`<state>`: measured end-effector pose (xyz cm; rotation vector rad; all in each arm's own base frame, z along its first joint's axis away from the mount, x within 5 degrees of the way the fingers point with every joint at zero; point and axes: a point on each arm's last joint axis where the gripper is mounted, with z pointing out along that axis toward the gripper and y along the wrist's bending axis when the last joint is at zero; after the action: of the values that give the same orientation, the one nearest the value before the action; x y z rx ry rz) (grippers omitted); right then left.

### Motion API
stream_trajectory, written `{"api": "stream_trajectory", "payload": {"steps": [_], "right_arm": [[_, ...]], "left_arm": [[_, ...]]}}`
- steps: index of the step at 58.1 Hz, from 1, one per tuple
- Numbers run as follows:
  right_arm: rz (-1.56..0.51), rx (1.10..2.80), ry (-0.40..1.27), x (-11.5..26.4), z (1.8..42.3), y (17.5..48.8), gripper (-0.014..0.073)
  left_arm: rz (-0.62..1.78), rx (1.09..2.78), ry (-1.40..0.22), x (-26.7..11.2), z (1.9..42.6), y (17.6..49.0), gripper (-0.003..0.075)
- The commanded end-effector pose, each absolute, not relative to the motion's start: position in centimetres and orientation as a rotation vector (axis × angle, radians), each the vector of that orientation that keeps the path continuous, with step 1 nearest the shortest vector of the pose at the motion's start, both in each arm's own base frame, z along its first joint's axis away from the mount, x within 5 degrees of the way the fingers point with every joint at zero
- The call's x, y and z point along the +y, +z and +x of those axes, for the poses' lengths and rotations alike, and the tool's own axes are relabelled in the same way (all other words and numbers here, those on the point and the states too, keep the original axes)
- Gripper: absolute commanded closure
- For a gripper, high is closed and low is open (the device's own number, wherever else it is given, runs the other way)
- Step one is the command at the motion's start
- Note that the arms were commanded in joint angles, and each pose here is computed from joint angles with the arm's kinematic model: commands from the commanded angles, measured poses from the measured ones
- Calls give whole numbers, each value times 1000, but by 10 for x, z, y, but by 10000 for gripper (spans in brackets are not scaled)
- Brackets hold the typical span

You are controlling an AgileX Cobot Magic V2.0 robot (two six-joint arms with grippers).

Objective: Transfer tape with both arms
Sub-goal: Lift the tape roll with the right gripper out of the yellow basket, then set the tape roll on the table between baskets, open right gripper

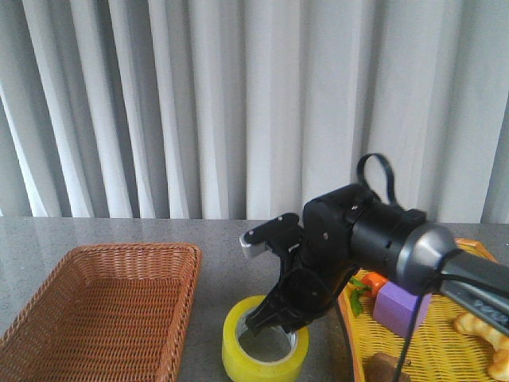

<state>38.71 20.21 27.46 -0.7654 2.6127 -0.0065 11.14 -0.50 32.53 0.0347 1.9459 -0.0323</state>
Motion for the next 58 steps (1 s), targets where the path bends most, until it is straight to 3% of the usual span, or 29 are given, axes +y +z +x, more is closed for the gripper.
{"api": "stream_trajectory", "payload": {"steps": [1,9,18,26,40,58], "right_arm": [[-736,2469,5,202,392,301,459],[-736,2440,14,205,398,297,416],[-730,2414,22,206,399,298,300],[-682,2406,81,204,391,314,223],[-604,2299,155,185,354,374,224],[-519,2112,182,135,265,391,234]], "left_arm": [[37,1842,-40,-6,114,342,132],[37,1842,-40,-6,114,342,132],[37,1842,-40,-6,114,342,132],[37,1841,-40,-6,114,342,132],[37,1841,-40,-6,114,342,132],[37,1841,-40,-6,114,342,132]]}}
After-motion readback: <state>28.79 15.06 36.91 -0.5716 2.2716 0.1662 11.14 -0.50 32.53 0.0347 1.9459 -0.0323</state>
